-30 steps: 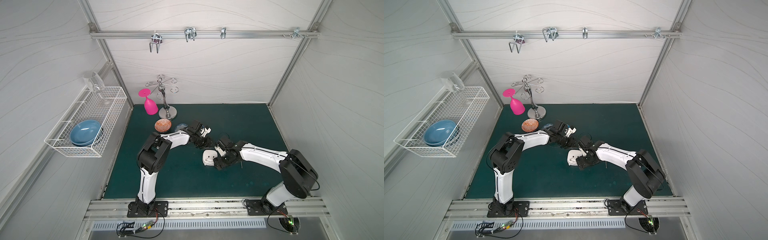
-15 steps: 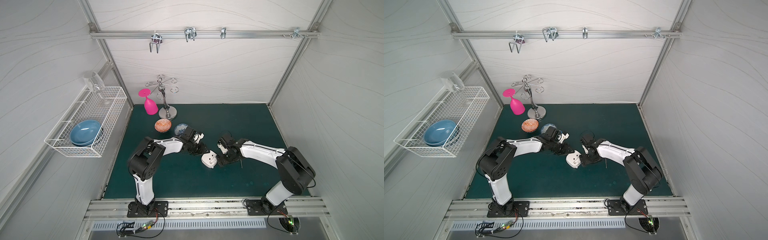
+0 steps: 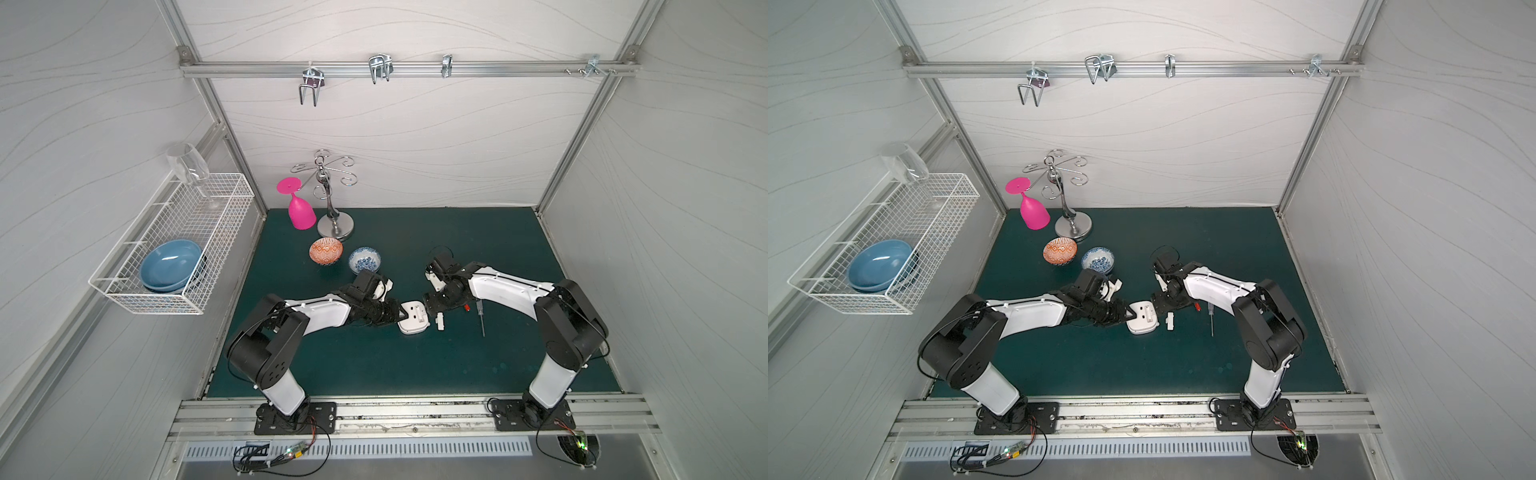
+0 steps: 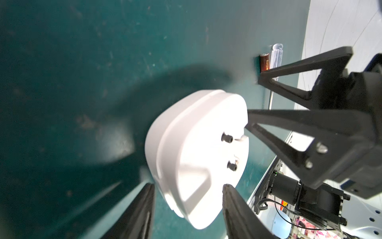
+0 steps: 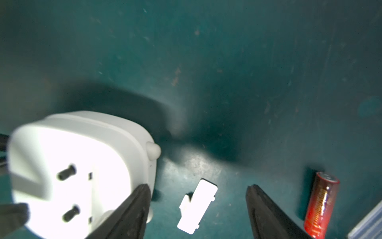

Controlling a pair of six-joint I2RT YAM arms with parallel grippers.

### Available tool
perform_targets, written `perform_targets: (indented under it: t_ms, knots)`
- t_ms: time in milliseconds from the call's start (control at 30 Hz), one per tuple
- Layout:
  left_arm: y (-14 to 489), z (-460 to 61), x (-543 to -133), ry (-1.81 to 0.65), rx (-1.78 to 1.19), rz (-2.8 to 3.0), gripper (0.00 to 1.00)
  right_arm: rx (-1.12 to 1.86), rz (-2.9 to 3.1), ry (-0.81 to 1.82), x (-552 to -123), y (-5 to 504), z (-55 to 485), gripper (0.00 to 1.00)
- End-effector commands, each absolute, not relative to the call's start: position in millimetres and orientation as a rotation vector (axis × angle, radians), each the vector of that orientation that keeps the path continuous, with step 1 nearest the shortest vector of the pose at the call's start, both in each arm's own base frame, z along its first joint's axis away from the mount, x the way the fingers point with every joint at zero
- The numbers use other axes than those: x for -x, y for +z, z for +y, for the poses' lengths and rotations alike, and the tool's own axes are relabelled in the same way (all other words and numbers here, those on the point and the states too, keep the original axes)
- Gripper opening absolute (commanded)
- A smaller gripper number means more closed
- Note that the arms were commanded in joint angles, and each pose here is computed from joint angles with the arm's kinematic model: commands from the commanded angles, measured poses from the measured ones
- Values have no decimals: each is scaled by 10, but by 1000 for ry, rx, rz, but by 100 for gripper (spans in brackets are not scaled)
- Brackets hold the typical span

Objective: Remove the battery from the alarm
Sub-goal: Adjust the alarm at the center of the board, then pick up the cover from the center of the board.

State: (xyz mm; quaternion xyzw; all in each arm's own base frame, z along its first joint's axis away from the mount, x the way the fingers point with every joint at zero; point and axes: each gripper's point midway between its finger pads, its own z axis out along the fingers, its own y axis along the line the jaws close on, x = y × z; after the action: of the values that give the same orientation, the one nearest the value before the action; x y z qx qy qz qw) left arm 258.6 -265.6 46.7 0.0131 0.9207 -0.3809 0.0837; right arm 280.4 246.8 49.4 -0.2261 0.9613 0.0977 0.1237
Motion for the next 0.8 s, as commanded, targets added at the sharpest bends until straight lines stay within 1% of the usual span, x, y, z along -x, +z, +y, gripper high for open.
perform_targets:
  t_ms: [0,33,200,400,567,767]
  knots:
    - [675,-2611,-2717,-1122,-14,2646,58,607,2796,307,-2709,725,2391,72]
    - [716,-2584,-2724,-1115,-9,2633,59,592,2808,299,-2666,730,2353,70]
    - [842,-2477,-2712,-1082,3,2598,60,536,2874,244,-2476,622,2262,53]
    - [815,-2417,-2633,-1076,17,2603,60,554,2901,205,-2392,485,2414,35]
    - [780,-2383,-2593,-1074,35,2607,60,523,2928,142,-2424,383,2420,26]
    - [785,-2384,-2583,-1080,37,2608,60,508,2950,96,-2417,293,2411,24]
